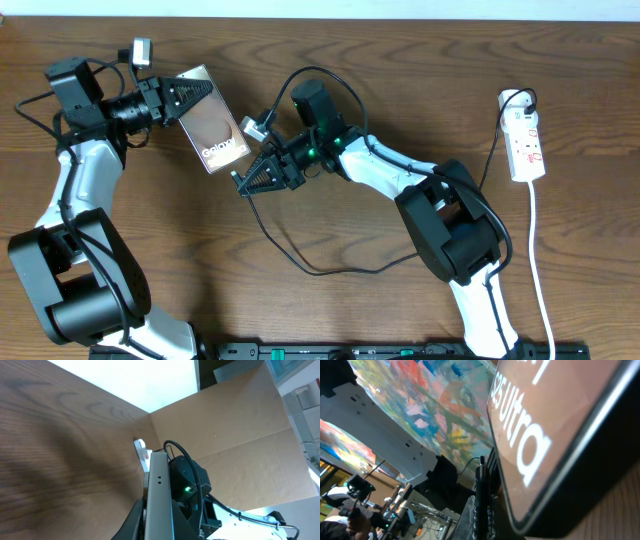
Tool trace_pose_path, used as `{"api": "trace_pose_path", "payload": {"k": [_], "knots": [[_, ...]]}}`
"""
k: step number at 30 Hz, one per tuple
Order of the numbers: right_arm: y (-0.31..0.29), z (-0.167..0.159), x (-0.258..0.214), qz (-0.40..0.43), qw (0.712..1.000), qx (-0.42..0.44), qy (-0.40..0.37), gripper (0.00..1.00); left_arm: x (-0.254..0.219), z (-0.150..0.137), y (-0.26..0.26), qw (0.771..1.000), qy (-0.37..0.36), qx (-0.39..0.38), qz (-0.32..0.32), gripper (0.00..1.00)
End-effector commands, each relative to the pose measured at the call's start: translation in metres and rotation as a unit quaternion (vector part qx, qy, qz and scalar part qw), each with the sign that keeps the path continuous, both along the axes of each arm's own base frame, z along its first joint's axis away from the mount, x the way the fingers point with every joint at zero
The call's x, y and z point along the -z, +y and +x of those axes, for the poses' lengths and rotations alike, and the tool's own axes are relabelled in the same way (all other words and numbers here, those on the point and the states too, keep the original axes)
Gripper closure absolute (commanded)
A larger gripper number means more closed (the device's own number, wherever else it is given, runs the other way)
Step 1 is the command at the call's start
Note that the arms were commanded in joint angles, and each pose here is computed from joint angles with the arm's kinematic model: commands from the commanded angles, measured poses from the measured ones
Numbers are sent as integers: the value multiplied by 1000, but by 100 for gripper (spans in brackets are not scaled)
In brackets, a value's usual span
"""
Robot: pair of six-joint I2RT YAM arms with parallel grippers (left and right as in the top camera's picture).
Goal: Plug charger to phone and switch on socket
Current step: 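Push the plug into the phone's port held by the left gripper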
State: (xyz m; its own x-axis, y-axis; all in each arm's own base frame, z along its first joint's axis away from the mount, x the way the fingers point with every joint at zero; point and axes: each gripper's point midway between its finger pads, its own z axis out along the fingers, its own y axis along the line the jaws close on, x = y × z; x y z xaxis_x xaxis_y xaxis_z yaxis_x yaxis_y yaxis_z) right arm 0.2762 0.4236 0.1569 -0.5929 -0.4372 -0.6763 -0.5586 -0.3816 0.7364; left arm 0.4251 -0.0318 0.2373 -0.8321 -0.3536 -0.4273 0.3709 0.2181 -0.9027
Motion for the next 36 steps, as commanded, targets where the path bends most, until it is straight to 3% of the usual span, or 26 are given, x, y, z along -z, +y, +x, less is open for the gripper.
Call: {"api": "trace_pose_path", "payload": {"k": [1, 36], "knots": [[0, -1, -5, 6, 1000, -8, 0, 99, -13, -9, -4, 999, -26, 21, -2, 93], [3, 20, -2, -22, 999, 40, 7, 99, -13, -9, -5, 999, -32, 22, 0, 93]]}}
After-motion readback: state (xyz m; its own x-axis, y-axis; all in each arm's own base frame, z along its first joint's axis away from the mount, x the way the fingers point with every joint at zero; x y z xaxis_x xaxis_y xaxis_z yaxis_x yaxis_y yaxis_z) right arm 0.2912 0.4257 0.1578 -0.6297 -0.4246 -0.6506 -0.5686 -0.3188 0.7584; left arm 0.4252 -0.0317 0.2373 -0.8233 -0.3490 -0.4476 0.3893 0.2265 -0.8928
